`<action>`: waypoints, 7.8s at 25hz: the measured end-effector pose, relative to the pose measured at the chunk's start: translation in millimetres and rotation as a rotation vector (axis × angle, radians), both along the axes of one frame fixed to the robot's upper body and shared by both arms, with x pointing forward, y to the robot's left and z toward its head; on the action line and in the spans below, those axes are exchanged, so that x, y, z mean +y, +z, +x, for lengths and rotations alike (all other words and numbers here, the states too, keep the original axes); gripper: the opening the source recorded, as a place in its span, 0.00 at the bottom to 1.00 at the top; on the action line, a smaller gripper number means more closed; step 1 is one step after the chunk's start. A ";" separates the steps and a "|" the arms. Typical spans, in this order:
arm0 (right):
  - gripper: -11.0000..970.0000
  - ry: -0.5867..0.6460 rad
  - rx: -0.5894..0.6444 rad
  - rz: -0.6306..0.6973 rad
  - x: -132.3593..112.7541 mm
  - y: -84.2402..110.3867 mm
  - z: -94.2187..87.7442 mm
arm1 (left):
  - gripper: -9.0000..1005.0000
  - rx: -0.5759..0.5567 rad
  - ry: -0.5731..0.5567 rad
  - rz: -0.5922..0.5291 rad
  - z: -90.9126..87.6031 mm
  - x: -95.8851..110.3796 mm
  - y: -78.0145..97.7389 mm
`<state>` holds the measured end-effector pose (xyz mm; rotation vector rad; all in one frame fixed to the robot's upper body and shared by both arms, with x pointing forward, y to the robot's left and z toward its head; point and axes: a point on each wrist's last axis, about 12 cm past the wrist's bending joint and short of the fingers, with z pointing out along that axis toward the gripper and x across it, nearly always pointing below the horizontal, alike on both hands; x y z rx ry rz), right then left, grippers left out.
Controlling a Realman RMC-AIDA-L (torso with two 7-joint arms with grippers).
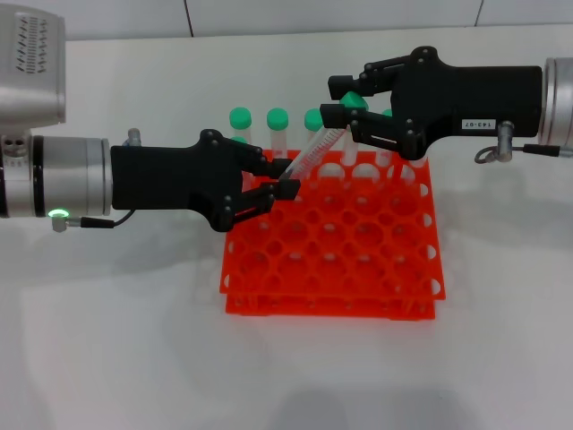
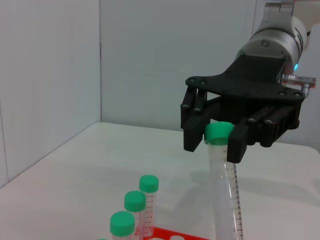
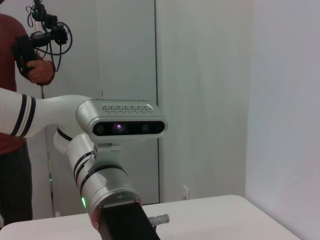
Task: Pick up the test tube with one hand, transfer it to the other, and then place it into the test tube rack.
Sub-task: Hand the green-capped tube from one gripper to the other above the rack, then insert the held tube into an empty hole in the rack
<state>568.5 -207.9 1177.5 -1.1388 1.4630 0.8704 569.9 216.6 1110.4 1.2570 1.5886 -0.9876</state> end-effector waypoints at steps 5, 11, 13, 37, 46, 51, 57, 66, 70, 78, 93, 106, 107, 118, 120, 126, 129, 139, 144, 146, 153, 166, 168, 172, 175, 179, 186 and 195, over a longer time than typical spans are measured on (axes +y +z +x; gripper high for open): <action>0.30 0.002 -0.001 0.000 0.1 0.3 -0.2 | 0.21 -0.001 -0.001 0.000 0.2 -0.2 0.2; 0.30 0.009 -0.006 0.003 1.0 1.9 -0.8 | 0.21 -0.002 -0.002 0.000 0.7 -0.8 0.7; 0.30 0.012 -0.007 0.007 1.8 2.3 -1.1 | 0.21 -0.002 -0.002 0.000 0.8 -0.9 0.8; 0.29 0.049 -0.011 0.008 10.2 4.7 -2.2 | 0.21 -0.007 -0.006 -0.003 1.4 -6.1 0.5; 0.29 0.051 -0.013 0.011 10.6 5.1 -2.4 | 0.21 -0.006 -0.012 -0.005 2.0 -8.0 1.4; 0.29 0.052 -0.014 0.011 10.6 5.3 -2.4 | 0.21 -0.004 -0.013 -0.005 1.6 -8.2 1.0; 0.29 0.053 -0.015 0.012 10.9 5.7 -2.3 | 0.21 0.000 -0.008 -0.007 0.2 -6.9 -0.4; 0.29 0.061 -0.022 0.011 13.0 7.0 -2.6 | 0.21 0.002 -0.007 0.000 -0.2 -6.6 -1.7; 0.29 0.069 -0.027 0.007 14.4 7.6 -3.2 | 0.21 0.002 -0.008 0.001 -0.3 -6.6 -1.8; 0.28 0.073 -0.027 0.005 15.1 7.8 -3.3 | 0.21 0.002 -0.009 0.002 -0.3 -6.7 -1.8; 0.28 0.086 -0.030 0.004 19.1 9.6 -2.8 | 0.22 0.005 -0.010 0.000 -1.0 -8.1 -2.8; 0.28 0.085 -0.030 0.004 19.8 10.0 -2.2 | 0.23 0.009 -0.008 0.001 -1.1 -8.1 -3.4; 0.28 0.085 -0.030 0.004 19.8 10.0 -2.2 | 0.23 0.009 -0.008 0.001 -1.2 -8.1 -3.5; 0.28 0.086 -0.029 0.004 19.7 9.9 -2.4 | 0.63 0.019 -0.005 0.000 -1.4 -7.8 -3.8; 0.28 0.086 -0.029 0.004 19.7 9.9 -2.4 | 0.63 0.027 -0.007 0.002 -1.9 -8.3 -4.1; 0.28 0.086 -0.029 0.004 19.7 9.9 -2.4 | 0.65 0.061 0.001 0.003 -1.1 -8.1 -2.7; 0.28 0.086 -0.030 0.004 19.7 9.9 -2.4 | 0.71 0.062 0.003 0.002 -1.0 -7.6 -2.6; 0.28 0.079 -0.027 0.003 19.3 9.1 -1.7 | 0.89 0.073 0.026 0.005 -7.3 4.1 -1.4; 0.28 0.074 -0.024 0.003 19.0 8.1 -1.0 | 0.89 0.083 0.066 0.012 -17.3 22.8 3.4; 0.28 0.068 -0.021 0.004 18.4 7.3 -0.8 | 0.89 0.101 0.089 0.020 -22.8 32.6 5.5; 0.28 0.064 -0.009 0.004 19.7 3.3 -2.6 | 0.89 0.205 0.155 0.114 -40.6 58.8 10.1; 0.28 0.041 0.002 -0.010 43.2 -3.7 3.2 | 0.89 0.301 0.146 0.296 -53.6 77.5 5.6; 0.28 0.031 -0.002 -0.020 52.4 -3.7 8.3 | 0.89 0.298 0.147 0.300 -54.7 79.4 5.1; 0.28 0.024 -0.006 -0.030 59.1 -3.7 12.2 | 0.89 0.286 0.142 0.307 -55.9 80.9 4.2; 0.28 0.014 -0.002 -0.030 62.5 -4.5 15.3 | 0.89 0.282 0.140 0.309 -55.8 81.0 4.3; 0.28 -0.006 0.004 -0.027 63.9 -6.3 18.5 | 0.89 0.277 0.140 0.310 -54.5 80.3 5.1; 0.28 -0.060 0.013 -0.039 61.8 -11.7 25.9 | 0.89 0.276 0.138 0.312 -53.3 79.2 4.9; 0.28 -0.083 0.036 -0.059 63.4 -20.0 30.9 | 0.89 0.274 0.138 0.310 -52.5 77.5 4.6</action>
